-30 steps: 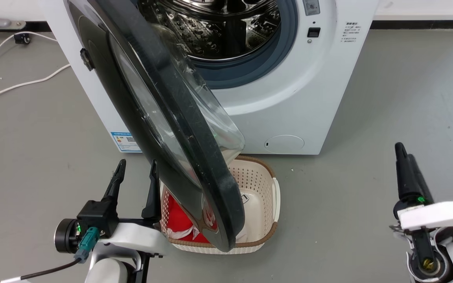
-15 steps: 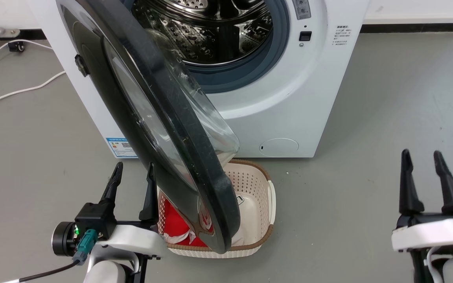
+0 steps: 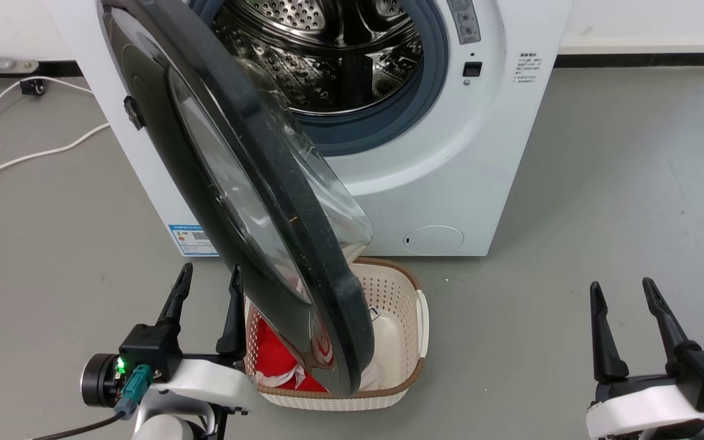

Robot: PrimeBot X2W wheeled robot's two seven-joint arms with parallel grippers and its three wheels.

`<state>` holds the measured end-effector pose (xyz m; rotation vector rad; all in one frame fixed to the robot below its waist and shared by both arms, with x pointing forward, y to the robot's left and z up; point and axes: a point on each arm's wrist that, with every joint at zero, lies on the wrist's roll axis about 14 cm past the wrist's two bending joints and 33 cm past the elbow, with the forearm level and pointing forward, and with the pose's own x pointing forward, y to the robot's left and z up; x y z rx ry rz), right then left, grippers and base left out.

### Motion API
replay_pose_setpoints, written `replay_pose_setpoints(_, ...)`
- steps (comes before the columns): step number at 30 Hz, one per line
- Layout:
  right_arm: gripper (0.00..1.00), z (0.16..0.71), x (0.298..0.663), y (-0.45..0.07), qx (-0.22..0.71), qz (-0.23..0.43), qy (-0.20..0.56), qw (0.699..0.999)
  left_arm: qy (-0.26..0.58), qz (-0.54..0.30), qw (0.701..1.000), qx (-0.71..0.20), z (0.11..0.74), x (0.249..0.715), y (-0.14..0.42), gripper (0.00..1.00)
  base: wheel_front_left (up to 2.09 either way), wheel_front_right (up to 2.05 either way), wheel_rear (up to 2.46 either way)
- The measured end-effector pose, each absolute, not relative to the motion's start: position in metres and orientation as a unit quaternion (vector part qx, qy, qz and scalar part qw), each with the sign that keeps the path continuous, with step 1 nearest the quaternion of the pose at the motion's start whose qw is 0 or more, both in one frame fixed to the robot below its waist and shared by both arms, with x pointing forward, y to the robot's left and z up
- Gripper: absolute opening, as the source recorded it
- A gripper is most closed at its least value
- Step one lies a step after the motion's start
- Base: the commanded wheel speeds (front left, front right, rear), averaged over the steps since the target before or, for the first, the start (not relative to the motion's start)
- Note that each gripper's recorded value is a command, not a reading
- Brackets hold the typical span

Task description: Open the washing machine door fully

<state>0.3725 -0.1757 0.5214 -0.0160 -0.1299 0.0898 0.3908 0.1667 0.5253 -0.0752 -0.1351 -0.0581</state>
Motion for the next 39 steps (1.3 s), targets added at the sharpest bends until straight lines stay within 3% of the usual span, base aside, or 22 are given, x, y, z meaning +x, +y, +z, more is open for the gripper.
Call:
replay_pose_setpoints(14, 1.00, 0.518, 0.369, -0.175, 0.010, 0.043, -0.060, 0.997, -0.064, -0.030, 0.997, -0.036, 0.523, 0.390, 0.167, 1.00, 0.00, 0.00, 0.00)
replay_pose_setpoints(15, 1.00, 0.518, 0.369, -0.175, 0.011, 0.043, -0.060, 0.997, -0.064, -0.030, 0.997, -0.036, 0.523, 0.390, 0.167, 0.88, 0.00, 0.00, 0.00)
replay_pose_setpoints(16, 1.00, 0.518, 0.369, -0.175, 0.011, 0.043, -0.061, 0.997, -0.064, -0.030, 0.997, -0.036, 0.523, 0.390, 0.167, 0.49, 0.00, 0.00, 0.00)
replay_pose_setpoints(17, 1.00, 0.518, 0.369, -0.175, 0.012, 0.043, -0.061, 0.997, -0.064, -0.030, 0.997, -0.036, 0.523, 0.390, 0.167, 0.20, 0.00, 0.00, 0.00)
replay_pose_setpoints(18, 1.00, 0.518, 0.369, -0.175, 0.013, 0.043, -0.060, 0.997, -0.064, -0.030, 0.997, -0.036, 0.523, 0.390, 0.167, 0.00, 0.00, 0.00, 0.00)
replay_pose_setpoints(31, 1.00, 0.518, 0.369, -0.177, 0.017, 0.040, -0.061, 0.997, -0.081, -0.029, 0.996, -0.038, 0.534, 0.393, 0.169, 0.00, 0.00, 0.00, 0.00)
replay_pose_setpoints(39, 1.00, 0.516, 0.371, -0.178, 0.023, 0.039, -0.058, 0.997, -0.178, -0.018, 0.983, -0.044, 0.596, 0.397, 0.179, 0.00, 0.00, 0.00, 0.00)
